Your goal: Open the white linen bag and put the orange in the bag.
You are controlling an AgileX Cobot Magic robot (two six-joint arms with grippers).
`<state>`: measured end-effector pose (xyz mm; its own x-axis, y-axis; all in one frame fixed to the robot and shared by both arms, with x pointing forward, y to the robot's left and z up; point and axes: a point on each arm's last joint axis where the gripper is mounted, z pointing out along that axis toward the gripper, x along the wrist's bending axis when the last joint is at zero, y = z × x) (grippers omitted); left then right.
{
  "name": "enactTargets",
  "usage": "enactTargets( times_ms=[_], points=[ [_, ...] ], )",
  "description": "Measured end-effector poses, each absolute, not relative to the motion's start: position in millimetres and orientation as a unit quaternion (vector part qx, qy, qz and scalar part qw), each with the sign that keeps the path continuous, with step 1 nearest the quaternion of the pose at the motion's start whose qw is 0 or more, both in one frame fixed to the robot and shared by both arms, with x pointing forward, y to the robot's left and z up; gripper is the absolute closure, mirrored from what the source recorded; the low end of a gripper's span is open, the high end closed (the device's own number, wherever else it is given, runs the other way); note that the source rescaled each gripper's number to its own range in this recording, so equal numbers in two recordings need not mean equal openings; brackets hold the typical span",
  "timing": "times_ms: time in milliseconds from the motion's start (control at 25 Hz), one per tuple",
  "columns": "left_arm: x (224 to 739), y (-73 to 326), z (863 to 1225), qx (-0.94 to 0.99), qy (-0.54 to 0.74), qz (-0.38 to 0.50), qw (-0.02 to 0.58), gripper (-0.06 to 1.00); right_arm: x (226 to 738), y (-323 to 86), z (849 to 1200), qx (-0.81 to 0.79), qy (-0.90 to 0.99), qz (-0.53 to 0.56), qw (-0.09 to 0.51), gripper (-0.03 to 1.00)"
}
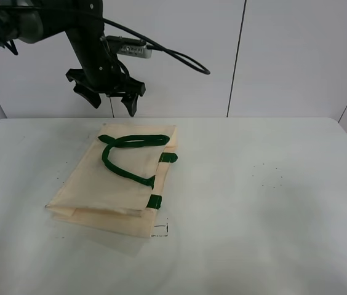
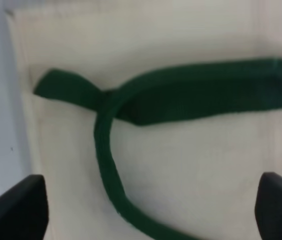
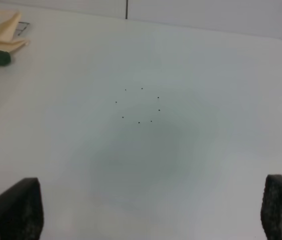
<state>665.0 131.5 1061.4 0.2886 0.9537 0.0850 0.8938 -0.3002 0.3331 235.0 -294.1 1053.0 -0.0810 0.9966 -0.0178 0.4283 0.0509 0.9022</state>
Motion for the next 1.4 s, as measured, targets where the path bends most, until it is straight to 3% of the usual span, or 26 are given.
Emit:
enactTargets(
  times_ms=[200, 560, 800, 1080, 1400],
  points=[
    [670, 147, 1061, 0.785, 0.597, 0.131, 0.105, -0.05, 235, -294, 1053, 0.570, 0.625, 0.387, 0.367, -0.03],
    [692, 254, 1060, 0.706, 0.691, 0.127, 0.085, -0.05, 235, -294, 1053, 0.570, 0.625, 0.387, 0.367, -0.03],
    [683, 269, 1065, 0.695, 0.704, 0.121, 0.084, -0.05, 235, -294, 1053, 0.570, 0.625, 0.387, 0.367, -0.03],
    [629, 273, 1085, 0.697, 0.706, 0.106, 0.074, -0.05, 235, -294, 1053, 0.570, 0.625, 0.387, 0.367, -0.03],
    [526, 282, 1103, 0.698, 0.707, 0.097, 0.064, -0.05, 235, -294, 1053, 0.570, 0.625, 0.387, 0.367, -0.03]
  ],
)
